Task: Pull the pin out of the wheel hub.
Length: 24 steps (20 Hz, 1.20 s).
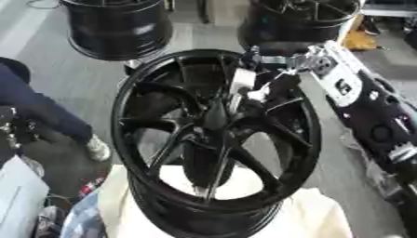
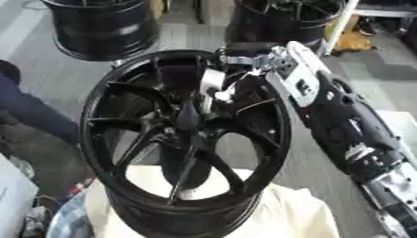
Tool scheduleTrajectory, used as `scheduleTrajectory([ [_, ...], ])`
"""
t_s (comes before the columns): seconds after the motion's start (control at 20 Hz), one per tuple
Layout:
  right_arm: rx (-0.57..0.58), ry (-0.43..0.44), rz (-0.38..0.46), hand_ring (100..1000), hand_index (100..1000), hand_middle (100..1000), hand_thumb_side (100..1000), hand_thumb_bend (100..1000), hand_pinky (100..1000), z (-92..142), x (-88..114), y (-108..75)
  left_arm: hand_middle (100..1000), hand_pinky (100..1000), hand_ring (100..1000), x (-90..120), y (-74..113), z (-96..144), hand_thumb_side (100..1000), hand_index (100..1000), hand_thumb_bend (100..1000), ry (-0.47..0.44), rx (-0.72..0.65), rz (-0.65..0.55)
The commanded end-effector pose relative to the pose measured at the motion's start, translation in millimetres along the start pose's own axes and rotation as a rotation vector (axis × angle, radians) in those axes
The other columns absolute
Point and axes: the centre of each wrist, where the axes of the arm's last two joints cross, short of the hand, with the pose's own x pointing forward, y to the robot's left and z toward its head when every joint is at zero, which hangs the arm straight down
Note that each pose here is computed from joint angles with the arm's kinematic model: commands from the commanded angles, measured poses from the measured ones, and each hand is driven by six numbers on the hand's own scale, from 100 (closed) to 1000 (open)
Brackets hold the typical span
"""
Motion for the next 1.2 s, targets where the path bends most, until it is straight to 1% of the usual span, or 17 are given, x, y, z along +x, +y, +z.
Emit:
scheduleTrajectory([
  [0.05,0.020,-0.049,0.078,506,843,411,375,100,684,9.3,1.0,-17.6,656,686,572,7.6,2.5,-3.9,847,754,100,-0.014,-0.016,-0.026],
  [0.25,-0.025,-0.037,0.067,496,841,403,347,100,686,10.1,0.1,-24.1,656,686,572,8.0,2.2,-5.0,847,755,100,-0.015,-0.019,-0.025],
  [0.65,-0.109,0.001,0.005,476,837,389,325,100,686,9.1,-7.5,-40.7,656,686,571,9.4,1.4,-8.4,849,755,100,-0.021,-0.031,-0.027],
  [0.8,-0.133,0.016,-0.014,474,837,387,322,100,686,9.3,-10.7,-43.8,656,686,571,9.5,1.1,-9.0,850,755,100,-0.021,-0.033,-0.029],
  [0.85,-0.152,0.027,-0.018,471,836,385,300,100,685,11.8,-12.3,-48.4,656,686,571,9.6,1.2,-9.0,851,755,100,-0.020,-0.033,-0.031],
  [1.0,-0.210,0.039,-0.028,466,836,382,287,100,684,20.6,-15.1,-61.3,656,686,571,9.7,1.6,-8.5,852,755,100,-0.017,-0.032,-0.034],
  [1.2,-0.278,0.043,-0.027,465,837,382,260,100,685,40.6,-16.5,-81.1,656,687,571,9.8,2.4,-7.2,854,755,100,-0.011,-0.029,-0.037],
])
